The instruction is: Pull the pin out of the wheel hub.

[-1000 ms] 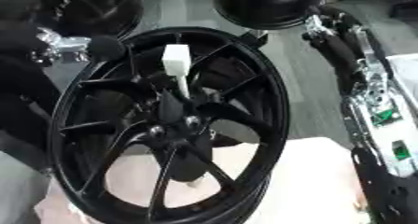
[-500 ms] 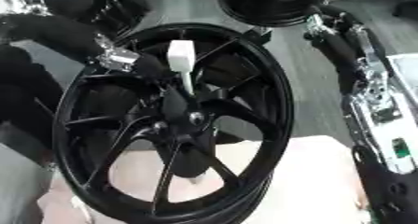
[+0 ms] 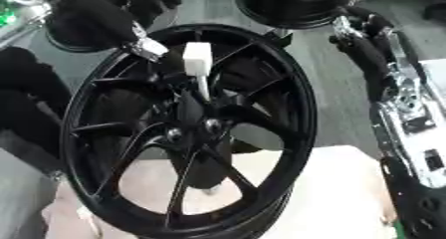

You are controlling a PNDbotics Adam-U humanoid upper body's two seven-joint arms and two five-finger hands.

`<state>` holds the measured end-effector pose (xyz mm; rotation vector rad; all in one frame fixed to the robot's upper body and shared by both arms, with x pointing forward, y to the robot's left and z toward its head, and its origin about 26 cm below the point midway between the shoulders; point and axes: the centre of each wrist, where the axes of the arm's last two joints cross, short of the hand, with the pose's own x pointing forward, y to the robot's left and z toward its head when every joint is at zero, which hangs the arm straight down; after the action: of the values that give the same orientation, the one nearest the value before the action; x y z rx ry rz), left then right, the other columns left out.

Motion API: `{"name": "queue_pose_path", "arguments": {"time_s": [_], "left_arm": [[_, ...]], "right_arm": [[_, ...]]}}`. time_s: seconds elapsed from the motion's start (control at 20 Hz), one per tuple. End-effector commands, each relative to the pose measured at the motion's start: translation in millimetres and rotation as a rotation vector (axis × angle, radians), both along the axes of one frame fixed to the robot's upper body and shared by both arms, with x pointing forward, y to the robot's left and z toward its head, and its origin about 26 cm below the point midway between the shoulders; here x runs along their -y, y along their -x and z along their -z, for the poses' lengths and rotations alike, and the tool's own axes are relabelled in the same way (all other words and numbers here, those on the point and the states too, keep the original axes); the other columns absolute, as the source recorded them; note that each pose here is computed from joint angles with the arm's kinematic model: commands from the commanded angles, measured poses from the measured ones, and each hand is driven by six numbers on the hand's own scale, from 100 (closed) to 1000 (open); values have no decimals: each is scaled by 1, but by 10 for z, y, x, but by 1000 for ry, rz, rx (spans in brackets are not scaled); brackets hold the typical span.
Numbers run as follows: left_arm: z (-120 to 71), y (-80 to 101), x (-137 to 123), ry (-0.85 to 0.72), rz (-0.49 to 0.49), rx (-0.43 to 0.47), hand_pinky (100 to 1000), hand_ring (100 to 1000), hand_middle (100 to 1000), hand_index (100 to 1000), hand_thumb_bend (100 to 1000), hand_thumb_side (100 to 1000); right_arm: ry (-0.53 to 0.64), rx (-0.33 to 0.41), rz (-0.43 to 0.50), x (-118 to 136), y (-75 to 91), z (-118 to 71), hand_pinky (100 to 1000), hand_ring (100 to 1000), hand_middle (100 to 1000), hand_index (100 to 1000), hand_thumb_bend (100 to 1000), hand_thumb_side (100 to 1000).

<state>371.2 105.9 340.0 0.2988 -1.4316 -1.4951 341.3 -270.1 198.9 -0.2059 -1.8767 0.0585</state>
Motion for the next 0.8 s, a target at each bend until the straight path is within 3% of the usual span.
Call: {"name": "queue_pose_path", "arguments": {"time_s": [0.05, 0.45, 0.8], "left_arm": [[-97, -83, -11, -26, 12, 32, 925, 898, 843, 872, 738, 238], [-110, -312, 2, -92, 59, 40, 917, 892, 836, 835, 666, 144], [-112, -499, -72, -163, 80, 33, 910, 887, 835, 825, 652, 148]], "right_arm": [[17, 23, -6, 3, -1, -78, 822, 694, 667, 831, 187, 474], [14, 24, -19, -28, -7, -86, 822, 694, 670, 831, 188, 473], [10, 27, -28, -53, -13, -99, 823, 693, 670, 831, 170, 487]]}}
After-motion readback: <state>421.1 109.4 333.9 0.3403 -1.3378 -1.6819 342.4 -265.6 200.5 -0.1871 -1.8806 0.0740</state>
